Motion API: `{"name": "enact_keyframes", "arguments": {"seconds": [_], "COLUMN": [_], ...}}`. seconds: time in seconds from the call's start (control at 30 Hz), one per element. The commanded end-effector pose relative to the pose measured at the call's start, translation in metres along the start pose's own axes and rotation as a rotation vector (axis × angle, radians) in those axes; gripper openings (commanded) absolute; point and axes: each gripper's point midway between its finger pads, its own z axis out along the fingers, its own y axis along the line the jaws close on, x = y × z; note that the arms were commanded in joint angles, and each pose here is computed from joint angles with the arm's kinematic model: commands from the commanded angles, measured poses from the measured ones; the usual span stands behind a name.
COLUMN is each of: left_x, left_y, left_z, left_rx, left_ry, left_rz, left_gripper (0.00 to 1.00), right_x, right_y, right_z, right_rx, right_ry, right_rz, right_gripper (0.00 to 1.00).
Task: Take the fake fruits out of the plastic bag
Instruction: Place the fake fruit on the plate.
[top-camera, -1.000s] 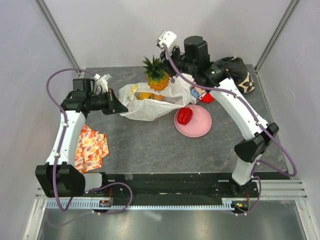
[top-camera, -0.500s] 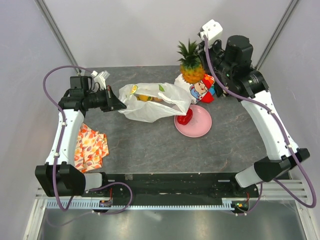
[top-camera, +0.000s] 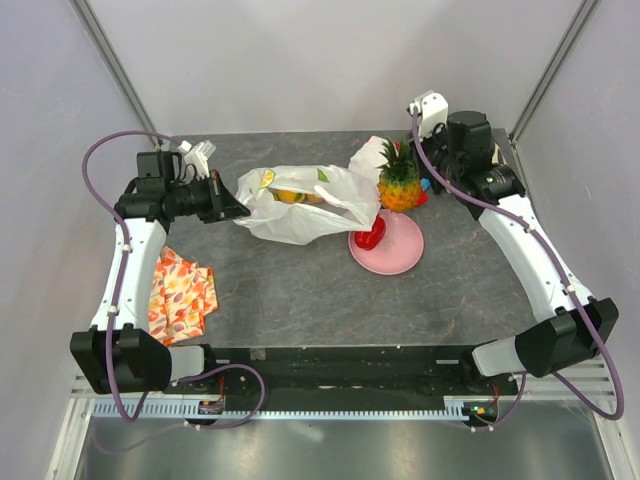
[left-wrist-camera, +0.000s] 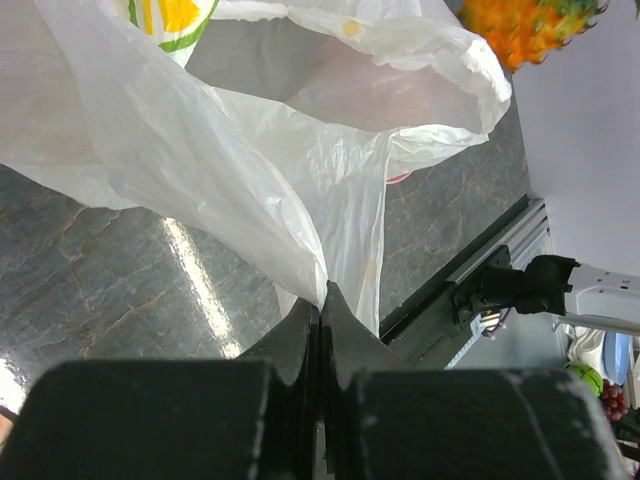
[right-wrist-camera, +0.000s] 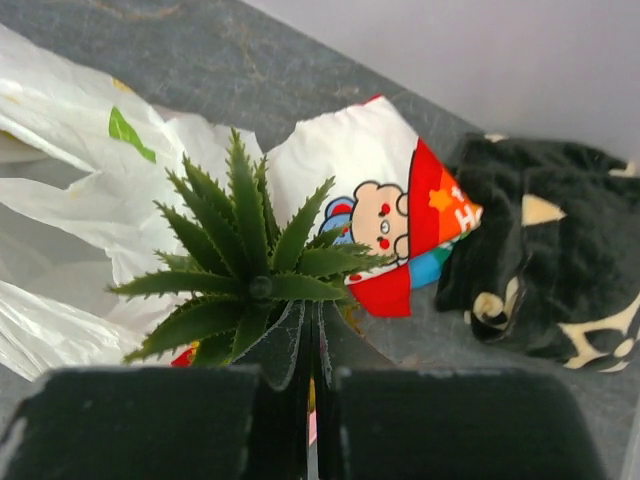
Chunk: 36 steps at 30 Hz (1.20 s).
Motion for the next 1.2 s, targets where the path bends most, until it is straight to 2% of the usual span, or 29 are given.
{"name": "enact_keyframes", "arguments": {"seconds": [0.0,0.13,0.57,1.17], "left_x": [-0.008,-0.007,-0.012,-0.01], "left_y": [-0.005,-0.004,0.002,0.007], "left_z": [-0.01,-0.011,-0.017,-0.02], "left_rx": [-0.007,-0.012,-0.029,-0.045], "left_ry": [-0.038,-0.041,-0.062,-0.058], "left_rz": [0.05,0.049,0.034,0.018], "left_gripper": [0.02,0.02,0.02,0.02], "right_x": [-0.005,0.03,0.087,0.114], "right_y": [0.003,0.01,0.031,0.03], "right_z": [-0.005,0.005,0.036,0.068], "right_rx": [-0.021,-0.05,-0.131,-0.126], "right_ry": [-0.047,0.023,0.127,0.178], "right_rz": [0.041,0.054,0.106,0.134], "right_gripper": [0.0,0.0,0.0,0.0]}}
